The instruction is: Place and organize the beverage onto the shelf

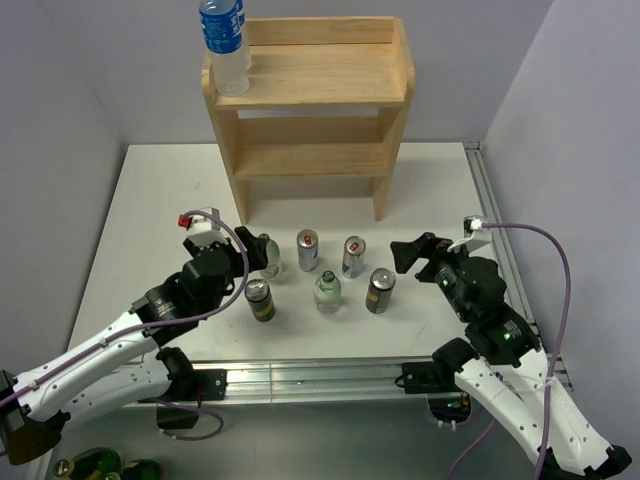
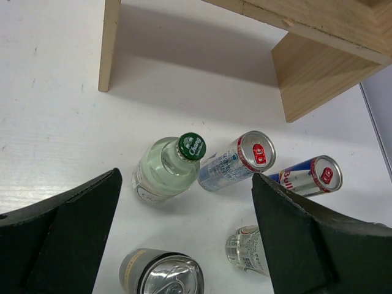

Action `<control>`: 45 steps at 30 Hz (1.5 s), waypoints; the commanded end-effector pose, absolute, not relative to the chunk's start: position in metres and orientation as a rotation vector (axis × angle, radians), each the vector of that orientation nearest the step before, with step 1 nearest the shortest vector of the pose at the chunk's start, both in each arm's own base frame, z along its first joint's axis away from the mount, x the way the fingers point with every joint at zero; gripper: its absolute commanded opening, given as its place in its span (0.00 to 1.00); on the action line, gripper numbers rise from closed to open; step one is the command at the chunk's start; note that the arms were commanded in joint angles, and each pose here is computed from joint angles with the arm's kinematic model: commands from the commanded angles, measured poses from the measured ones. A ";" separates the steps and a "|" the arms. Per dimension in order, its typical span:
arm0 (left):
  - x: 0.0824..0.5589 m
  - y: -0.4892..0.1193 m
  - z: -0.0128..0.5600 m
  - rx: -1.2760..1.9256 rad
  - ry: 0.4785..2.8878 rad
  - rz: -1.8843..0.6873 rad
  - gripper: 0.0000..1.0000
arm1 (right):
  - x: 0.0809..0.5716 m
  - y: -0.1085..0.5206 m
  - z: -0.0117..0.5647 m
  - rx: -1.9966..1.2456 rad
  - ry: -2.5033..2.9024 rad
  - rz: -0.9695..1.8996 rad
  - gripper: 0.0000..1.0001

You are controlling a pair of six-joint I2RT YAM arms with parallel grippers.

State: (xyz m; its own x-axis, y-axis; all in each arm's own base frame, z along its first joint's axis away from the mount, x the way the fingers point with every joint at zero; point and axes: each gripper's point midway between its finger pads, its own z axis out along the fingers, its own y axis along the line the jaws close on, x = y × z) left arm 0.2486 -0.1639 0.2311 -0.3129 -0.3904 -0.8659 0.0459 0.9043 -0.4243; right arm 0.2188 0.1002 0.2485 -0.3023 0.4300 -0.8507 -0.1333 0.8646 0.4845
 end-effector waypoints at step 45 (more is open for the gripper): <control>0.243 -0.180 0.222 -0.265 1.799 -0.508 0.89 | 0.172 0.138 0.102 0.399 2.222 0.241 1.00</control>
State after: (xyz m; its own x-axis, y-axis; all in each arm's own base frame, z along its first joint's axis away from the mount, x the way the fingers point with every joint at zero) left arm 0.2420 -0.1795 0.2125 -0.3213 -0.3866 -0.8645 0.0742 0.8998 -0.4299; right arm 0.1542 0.1517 0.0995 -0.6954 0.3203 -0.6433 0.1358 0.9376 0.3200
